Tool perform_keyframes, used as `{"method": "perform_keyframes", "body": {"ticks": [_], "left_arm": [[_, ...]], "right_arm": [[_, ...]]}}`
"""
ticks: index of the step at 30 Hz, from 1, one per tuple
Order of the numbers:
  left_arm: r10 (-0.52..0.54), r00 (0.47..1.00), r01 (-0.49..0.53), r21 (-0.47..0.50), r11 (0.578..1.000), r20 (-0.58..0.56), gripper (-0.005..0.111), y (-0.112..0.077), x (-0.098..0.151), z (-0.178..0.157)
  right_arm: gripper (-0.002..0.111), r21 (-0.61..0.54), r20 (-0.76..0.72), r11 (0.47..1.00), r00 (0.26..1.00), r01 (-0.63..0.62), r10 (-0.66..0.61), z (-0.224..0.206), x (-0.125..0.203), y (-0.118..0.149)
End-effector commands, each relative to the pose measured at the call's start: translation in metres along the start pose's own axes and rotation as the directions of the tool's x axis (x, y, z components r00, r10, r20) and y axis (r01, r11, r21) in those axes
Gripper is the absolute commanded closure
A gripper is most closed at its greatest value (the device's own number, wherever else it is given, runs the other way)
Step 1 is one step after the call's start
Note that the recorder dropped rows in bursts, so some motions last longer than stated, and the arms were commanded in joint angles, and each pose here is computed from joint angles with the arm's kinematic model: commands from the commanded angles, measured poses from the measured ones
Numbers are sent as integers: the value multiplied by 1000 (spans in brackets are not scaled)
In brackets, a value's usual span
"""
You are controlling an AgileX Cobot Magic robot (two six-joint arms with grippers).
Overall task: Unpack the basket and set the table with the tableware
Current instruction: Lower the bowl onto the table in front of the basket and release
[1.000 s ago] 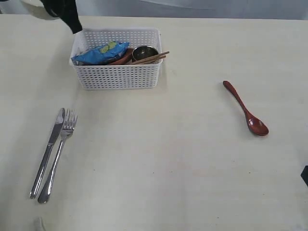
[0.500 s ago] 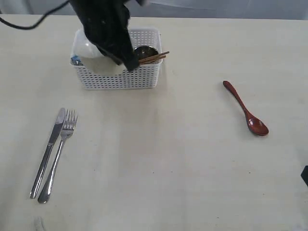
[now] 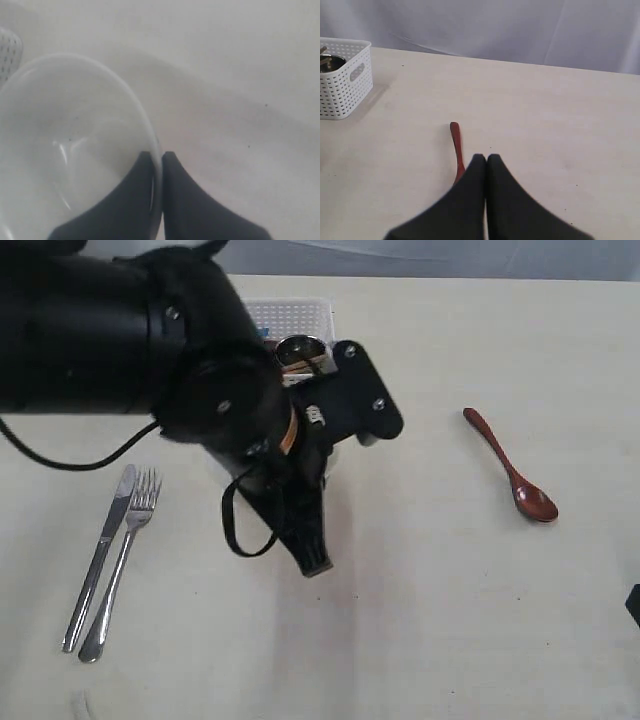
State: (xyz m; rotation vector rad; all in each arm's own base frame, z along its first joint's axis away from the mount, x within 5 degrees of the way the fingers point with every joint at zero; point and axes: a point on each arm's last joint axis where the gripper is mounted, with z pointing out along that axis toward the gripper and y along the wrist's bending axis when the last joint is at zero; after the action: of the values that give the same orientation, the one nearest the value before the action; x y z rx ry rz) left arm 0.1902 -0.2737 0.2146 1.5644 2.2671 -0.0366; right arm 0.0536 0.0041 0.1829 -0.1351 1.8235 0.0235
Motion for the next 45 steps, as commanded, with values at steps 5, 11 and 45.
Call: {"method": "perform_keyframes", "body": {"ticks": [5, 11, 45], "left_arm": [[-10, 996, 9, 14, 1000, 88, 107, -23, 36, 10], [105, 985, -112, 42, 993, 140, 107, -52, 35, 11], [153, 955, -170, 43, 985, 255, 55, -65, 42, -27]], "right_arm": [[109, 6, 4, 1000, 1000, -6, 6, 0, 1, 0], [109, 6, 4, 1000, 1000, -6, 6, 0, 1, 0], [109, 6, 4, 1000, 1000, -6, 6, 0, 1, 0]]}}
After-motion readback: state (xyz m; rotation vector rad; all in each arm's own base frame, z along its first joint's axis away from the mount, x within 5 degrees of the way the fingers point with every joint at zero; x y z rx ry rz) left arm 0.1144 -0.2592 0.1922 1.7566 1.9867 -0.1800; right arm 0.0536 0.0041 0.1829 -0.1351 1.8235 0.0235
